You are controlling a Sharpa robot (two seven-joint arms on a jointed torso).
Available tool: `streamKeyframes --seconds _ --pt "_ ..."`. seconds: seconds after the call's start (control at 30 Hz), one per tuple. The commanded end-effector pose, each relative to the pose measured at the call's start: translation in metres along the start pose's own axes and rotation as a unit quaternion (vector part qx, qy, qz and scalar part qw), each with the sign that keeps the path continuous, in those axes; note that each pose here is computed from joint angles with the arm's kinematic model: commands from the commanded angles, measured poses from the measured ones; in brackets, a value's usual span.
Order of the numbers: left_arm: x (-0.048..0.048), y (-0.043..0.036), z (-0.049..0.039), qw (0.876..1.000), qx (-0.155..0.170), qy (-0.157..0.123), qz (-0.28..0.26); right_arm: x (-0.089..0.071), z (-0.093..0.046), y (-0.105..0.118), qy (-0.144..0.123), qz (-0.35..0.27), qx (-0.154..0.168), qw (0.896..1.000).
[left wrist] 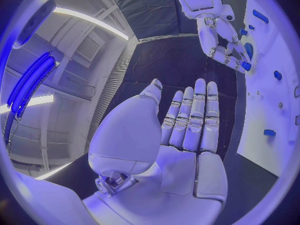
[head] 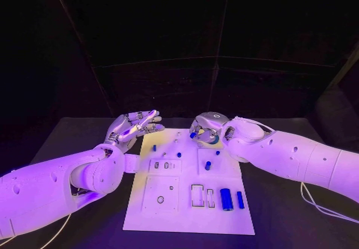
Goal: Assemble the parts on the task board
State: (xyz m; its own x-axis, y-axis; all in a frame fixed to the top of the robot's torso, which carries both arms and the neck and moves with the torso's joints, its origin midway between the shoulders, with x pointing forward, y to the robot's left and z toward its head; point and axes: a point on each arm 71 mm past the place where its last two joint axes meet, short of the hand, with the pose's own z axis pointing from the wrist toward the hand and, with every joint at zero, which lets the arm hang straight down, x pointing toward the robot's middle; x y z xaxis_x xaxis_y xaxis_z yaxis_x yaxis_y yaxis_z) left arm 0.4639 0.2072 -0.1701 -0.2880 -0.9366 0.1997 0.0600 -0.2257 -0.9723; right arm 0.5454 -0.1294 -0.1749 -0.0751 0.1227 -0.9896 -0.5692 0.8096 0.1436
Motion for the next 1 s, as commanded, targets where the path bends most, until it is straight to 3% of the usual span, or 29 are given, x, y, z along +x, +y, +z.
streamKeyframes --seconds 0.03,0.4,0.7,1.0 --pt "0.002 -0.0014 0.0007 1.0 0.004 0.01 -0.002 -0.005 0.006 0.001 -0.034 0.004 0.003 0.999" --pt "0.004 -0.0031 0.0013 1.0 0.006 0.017 -0.006 -0.002 0.031 0.017 -0.032 0.004 -0.001 0.999" --pt "0.0066 -0.005 0.0023 1.0 0.008 0.022 -0.007 0.001 0.04 0.023 -0.029 0.004 0.001 1.0" --pt "0.0081 -0.007 0.0032 1.0 0.009 0.024 -0.007 0.005 0.046 0.025 -0.008 0.002 0.006 1.0"
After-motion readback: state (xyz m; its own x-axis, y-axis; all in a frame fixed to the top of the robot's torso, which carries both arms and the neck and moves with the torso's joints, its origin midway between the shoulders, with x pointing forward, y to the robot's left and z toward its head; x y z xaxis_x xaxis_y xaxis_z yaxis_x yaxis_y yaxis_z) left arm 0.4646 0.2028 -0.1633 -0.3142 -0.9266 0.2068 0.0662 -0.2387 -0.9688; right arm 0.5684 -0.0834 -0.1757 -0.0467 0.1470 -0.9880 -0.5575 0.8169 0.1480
